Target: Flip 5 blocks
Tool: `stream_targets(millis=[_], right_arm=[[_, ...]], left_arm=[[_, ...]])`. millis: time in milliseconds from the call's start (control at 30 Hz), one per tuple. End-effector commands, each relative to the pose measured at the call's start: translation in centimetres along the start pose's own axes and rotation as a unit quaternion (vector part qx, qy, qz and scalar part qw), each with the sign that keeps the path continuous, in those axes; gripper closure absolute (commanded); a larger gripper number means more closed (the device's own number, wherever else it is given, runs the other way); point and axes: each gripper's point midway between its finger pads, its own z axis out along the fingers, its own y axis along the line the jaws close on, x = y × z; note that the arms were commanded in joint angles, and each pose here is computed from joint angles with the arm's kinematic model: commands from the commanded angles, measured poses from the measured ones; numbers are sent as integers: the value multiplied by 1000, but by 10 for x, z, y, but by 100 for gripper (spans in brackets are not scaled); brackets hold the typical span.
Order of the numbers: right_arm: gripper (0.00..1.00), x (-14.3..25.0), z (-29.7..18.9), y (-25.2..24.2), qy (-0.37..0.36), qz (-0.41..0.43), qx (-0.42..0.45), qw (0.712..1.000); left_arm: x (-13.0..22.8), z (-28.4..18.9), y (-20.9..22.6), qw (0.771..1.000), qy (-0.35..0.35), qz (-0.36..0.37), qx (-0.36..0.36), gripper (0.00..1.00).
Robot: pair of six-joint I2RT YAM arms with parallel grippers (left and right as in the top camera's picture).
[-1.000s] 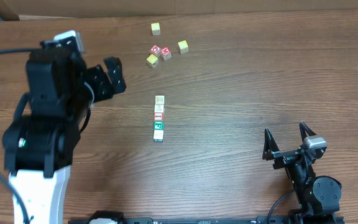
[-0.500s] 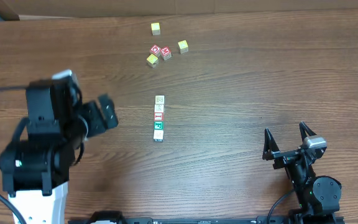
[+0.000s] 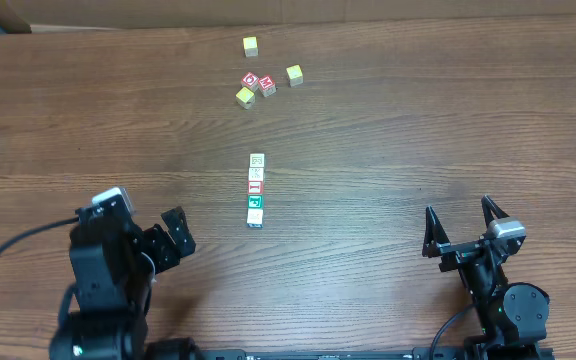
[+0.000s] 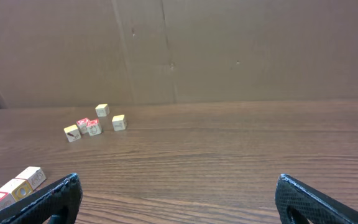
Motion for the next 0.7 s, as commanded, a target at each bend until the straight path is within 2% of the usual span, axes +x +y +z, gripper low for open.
stream_targets(millis=[0,233,400,533,667], right_arm=[[0,2,0,-2,-2,-2,5,1000],[0,2,0,-2,-2,-2,5,1000],[0,2,0,-2,-2,-2,5,1000],[0,2,0,-2,-2,-2,5,1000],[0,2,0,-2,-2,-2,5,1000]], left_arm=[[3,3,0,999,-35,-31,18,0],[-22,-11,-8,976,-160,-121,84,0],[-55,-46,-20,944,-271,-122,142,0],[-86,-96,-31,898,-376,-118,197,0],[-105,-159,-38,835,-478,-105,251,0]])
